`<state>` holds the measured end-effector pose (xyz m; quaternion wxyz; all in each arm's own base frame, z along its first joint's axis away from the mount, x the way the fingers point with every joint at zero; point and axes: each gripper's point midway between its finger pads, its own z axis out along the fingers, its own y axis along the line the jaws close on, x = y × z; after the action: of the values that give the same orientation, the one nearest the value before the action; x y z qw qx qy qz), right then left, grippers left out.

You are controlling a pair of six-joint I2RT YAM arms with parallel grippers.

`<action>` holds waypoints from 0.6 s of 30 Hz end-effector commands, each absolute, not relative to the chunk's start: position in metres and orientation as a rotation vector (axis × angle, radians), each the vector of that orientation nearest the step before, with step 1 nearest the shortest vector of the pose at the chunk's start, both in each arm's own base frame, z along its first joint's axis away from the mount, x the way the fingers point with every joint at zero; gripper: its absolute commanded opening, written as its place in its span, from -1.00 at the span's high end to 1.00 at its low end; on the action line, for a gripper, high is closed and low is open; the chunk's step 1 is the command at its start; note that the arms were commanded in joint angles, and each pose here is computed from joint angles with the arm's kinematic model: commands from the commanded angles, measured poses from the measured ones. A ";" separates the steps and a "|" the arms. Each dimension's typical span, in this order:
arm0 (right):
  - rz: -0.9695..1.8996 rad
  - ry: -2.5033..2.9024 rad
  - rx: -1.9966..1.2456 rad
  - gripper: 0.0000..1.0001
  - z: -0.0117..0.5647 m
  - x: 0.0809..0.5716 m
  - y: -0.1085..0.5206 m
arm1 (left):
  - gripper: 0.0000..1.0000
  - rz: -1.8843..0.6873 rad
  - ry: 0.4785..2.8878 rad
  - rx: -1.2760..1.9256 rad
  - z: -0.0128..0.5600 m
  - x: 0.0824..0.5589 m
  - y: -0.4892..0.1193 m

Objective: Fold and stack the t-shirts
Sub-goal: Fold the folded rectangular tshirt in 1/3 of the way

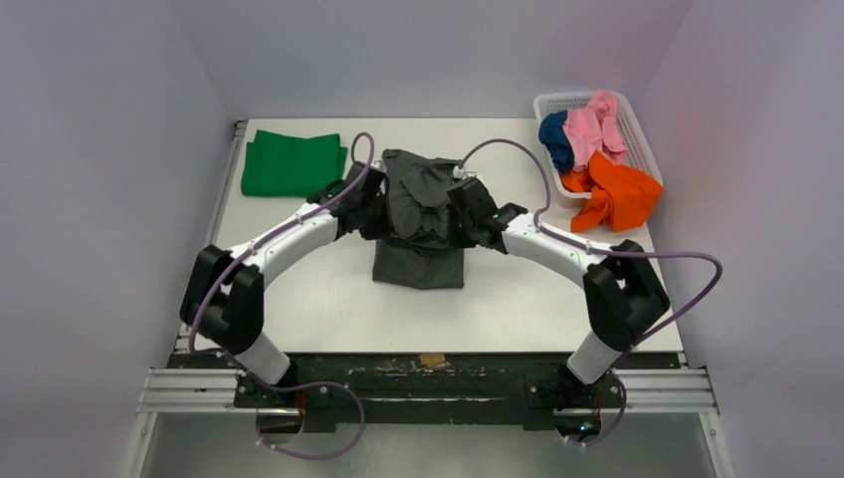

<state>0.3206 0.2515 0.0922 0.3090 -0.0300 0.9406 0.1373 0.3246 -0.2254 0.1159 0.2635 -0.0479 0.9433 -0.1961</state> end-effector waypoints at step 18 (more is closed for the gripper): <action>0.481 2.338 0.003 -0.12 0.123 0.434 0.243 | -0.98 -0.669 2.456 -0.138 0.152 0.419 -0.216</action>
<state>0.4156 0.2367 0.0721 0.3113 0.0093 0.9387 0.1475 0.4105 -0.2174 0.0974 0.2349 -0.0690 0.9456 -0.2142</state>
